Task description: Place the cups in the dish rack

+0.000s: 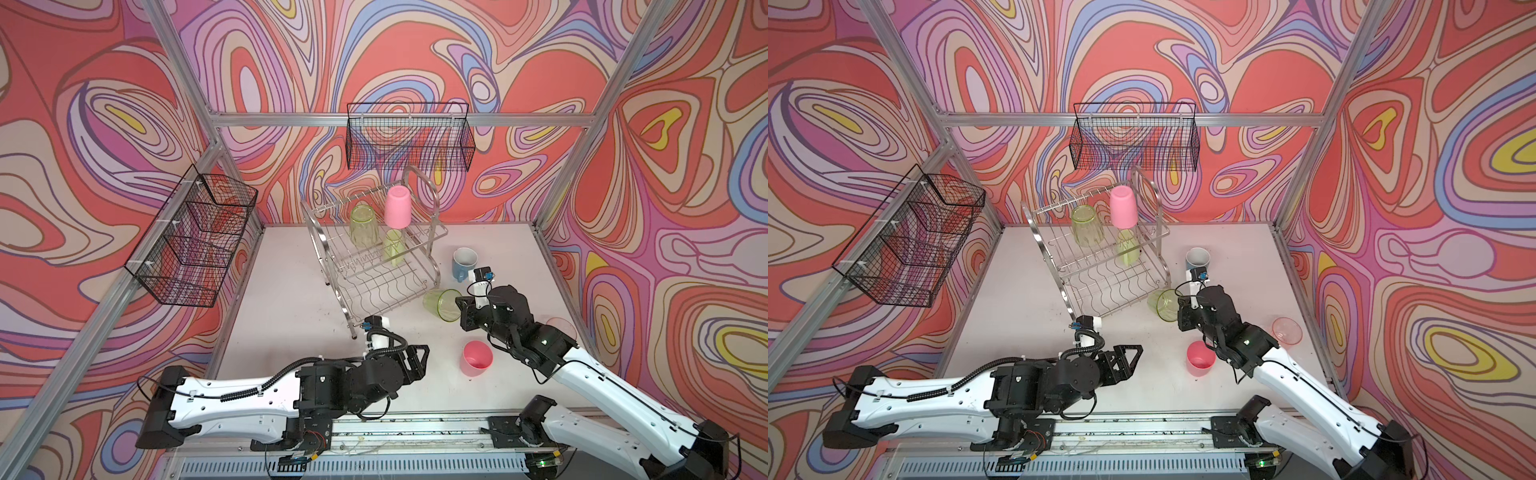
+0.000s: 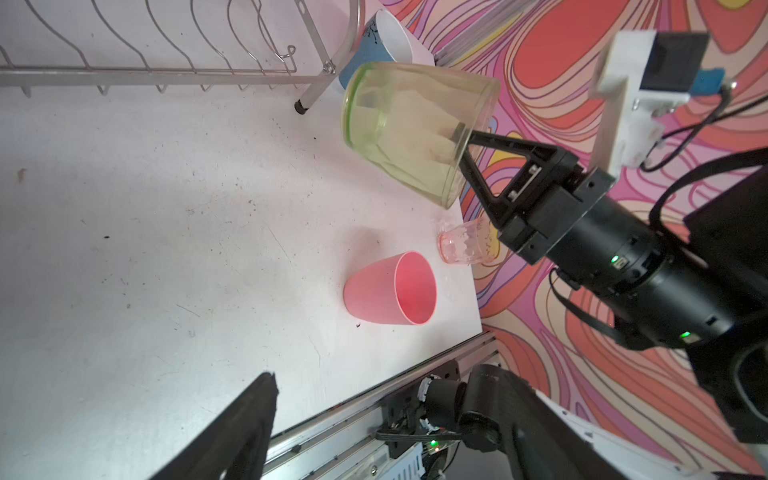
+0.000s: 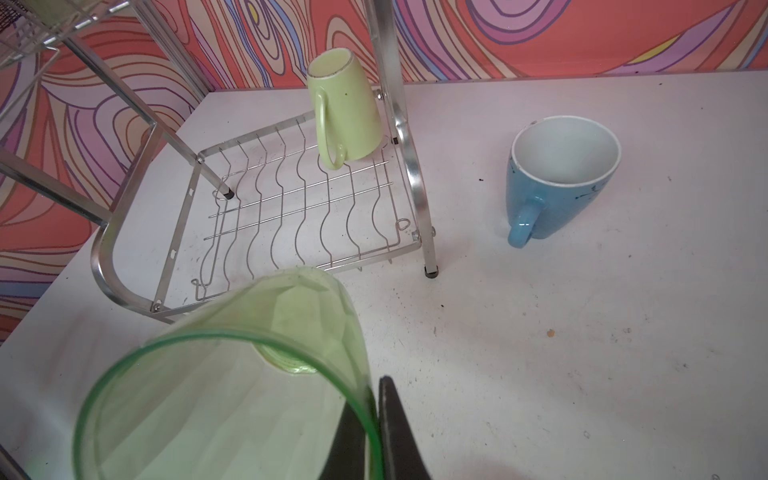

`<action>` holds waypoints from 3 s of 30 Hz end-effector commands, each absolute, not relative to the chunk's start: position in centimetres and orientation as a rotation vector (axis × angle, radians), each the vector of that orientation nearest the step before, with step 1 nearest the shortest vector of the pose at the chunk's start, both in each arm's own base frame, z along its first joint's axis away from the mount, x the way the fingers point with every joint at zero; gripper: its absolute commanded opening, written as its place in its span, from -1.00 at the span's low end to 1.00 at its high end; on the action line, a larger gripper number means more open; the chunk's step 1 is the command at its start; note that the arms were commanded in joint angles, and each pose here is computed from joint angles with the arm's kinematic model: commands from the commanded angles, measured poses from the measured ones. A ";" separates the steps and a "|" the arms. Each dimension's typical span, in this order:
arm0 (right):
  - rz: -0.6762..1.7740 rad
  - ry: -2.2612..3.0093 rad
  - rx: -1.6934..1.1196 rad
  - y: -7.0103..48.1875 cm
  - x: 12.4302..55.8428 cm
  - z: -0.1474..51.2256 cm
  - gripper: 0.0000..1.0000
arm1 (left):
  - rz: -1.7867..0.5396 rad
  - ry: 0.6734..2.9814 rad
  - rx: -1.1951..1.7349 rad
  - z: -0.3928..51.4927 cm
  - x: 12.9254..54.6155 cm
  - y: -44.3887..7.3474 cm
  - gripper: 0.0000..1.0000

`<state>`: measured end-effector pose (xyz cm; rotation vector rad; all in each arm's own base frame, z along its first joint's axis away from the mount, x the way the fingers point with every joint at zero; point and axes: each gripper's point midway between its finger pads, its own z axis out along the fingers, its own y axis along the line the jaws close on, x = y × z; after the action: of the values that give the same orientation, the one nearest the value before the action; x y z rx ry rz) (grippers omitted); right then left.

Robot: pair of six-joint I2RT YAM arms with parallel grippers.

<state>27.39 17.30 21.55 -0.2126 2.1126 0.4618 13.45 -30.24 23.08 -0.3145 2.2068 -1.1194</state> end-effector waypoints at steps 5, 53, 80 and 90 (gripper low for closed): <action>0.516 1.987 -0.240 18.0 27.5 23.1 -1.00 | -1.367 1.958 -0.775 24.5 15.6 -29.2 0.78; 0.649 1.808 -0.437 20.2 25.6 22.7 -1.00 | -1.909 1.669 -1.232 23.2 25.8 -36.5 0.85; 0.693 1.783 -0.478 21.0 25.2 23.1 -1.00 | -2.008 1.573 -1.171 24.3 26.5 -36.9 0.70; 0.741 1.762 -0.518 21.5 24.4 23.9 -1.00 | -2.037 1.614 -1.109 25.2 26.5 -36.2 0.83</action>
<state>25.46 20.61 23.24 -0.4704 1.7890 0.6693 26.63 -36.67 23.13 -1.1495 1.6595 -1.9675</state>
